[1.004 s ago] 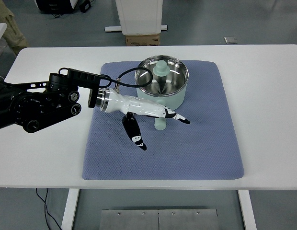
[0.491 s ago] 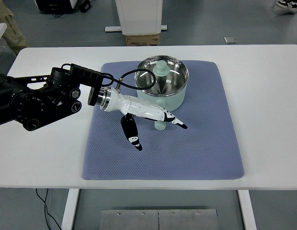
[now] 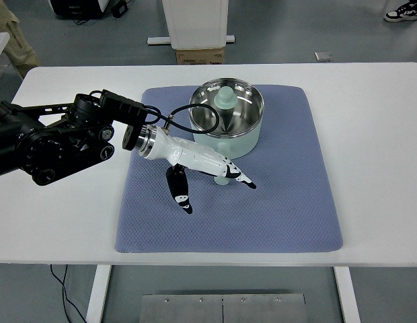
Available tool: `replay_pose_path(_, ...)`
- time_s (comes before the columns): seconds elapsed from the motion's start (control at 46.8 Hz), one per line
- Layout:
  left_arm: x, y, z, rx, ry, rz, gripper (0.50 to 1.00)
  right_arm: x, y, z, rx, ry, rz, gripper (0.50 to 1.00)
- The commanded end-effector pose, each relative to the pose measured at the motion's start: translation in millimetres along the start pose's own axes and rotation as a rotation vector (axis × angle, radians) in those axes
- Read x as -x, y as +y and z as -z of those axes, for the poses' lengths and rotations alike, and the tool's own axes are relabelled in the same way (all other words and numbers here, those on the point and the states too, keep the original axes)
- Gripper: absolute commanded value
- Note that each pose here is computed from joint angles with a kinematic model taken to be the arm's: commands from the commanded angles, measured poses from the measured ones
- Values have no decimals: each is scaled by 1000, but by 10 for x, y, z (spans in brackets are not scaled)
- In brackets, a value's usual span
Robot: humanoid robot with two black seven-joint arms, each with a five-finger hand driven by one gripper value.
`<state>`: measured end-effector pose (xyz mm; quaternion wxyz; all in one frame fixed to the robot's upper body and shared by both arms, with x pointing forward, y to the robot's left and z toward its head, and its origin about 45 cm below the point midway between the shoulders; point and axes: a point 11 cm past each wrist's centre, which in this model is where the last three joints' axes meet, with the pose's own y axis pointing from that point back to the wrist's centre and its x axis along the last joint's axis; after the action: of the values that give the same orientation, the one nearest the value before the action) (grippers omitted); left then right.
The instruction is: Rotate green pot handle
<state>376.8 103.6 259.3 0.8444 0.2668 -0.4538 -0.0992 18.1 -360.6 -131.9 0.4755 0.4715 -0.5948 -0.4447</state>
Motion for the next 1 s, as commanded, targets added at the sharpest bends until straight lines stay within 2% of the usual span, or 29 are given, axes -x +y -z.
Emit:
replay_pose_path(0.0, 3, 0, 4, -3, -7, 3, 1000, 0, 0, 0, 0, 0, 0, 1000)
replay_pose_path(0.983, -18, 130, 157, -108, -156, 74, 1000, 0, 0, 0, 0, 0, 0, 1000)
